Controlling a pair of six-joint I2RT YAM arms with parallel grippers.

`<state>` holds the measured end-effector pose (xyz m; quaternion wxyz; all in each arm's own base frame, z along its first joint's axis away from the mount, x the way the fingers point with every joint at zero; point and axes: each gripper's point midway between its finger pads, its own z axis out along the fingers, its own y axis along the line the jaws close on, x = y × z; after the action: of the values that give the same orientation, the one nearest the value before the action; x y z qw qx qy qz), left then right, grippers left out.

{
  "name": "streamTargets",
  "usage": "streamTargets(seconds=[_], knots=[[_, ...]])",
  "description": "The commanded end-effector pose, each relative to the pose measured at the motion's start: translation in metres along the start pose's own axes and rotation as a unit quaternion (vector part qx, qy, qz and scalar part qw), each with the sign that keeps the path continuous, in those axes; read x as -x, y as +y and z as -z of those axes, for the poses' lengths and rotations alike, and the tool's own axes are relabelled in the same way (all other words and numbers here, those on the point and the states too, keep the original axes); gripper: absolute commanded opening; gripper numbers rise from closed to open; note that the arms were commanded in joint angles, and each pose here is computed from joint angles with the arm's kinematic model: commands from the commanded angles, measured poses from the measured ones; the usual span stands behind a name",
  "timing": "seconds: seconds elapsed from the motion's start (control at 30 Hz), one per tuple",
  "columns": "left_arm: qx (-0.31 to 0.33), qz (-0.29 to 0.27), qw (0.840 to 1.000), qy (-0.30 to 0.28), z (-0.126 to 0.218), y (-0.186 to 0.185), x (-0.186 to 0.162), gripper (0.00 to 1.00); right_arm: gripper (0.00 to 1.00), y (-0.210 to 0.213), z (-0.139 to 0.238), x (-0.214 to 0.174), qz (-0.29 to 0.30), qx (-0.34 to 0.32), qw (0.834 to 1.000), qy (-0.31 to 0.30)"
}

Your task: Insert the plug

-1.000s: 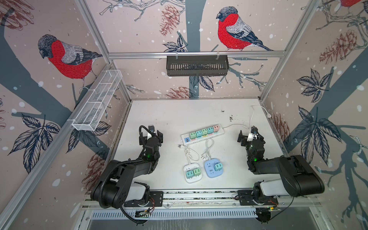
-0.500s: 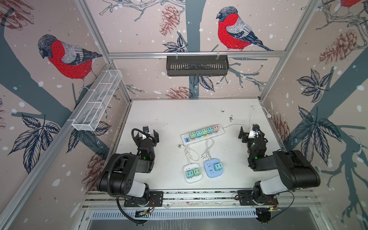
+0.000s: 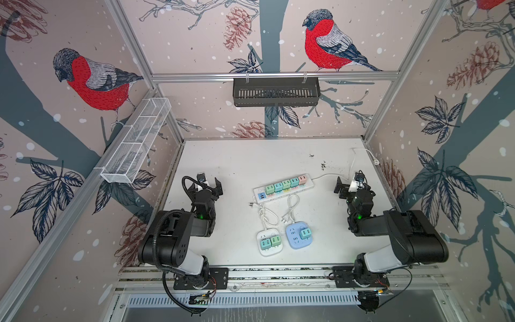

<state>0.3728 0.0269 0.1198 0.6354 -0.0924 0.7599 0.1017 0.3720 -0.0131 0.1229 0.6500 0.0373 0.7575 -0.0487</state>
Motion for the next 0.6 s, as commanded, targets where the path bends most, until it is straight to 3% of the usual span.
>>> streamTargets(seconds=[0.0,0.57], knots=[[-0.001,0.011,1.000,-0.007,-0.0009,-0.0003,0.0052,0.99,1.00,0.0006,-0.0008,0.0019,-0.004,0.001,1.000,-0.002],[-0.001,0.011,1.000,-0.008,-0.0008,-0.0001,0.0051,0.99,1.00,0.0007,0.0005,0.0022,-0.001,-0.005,1.000,-0.005]])
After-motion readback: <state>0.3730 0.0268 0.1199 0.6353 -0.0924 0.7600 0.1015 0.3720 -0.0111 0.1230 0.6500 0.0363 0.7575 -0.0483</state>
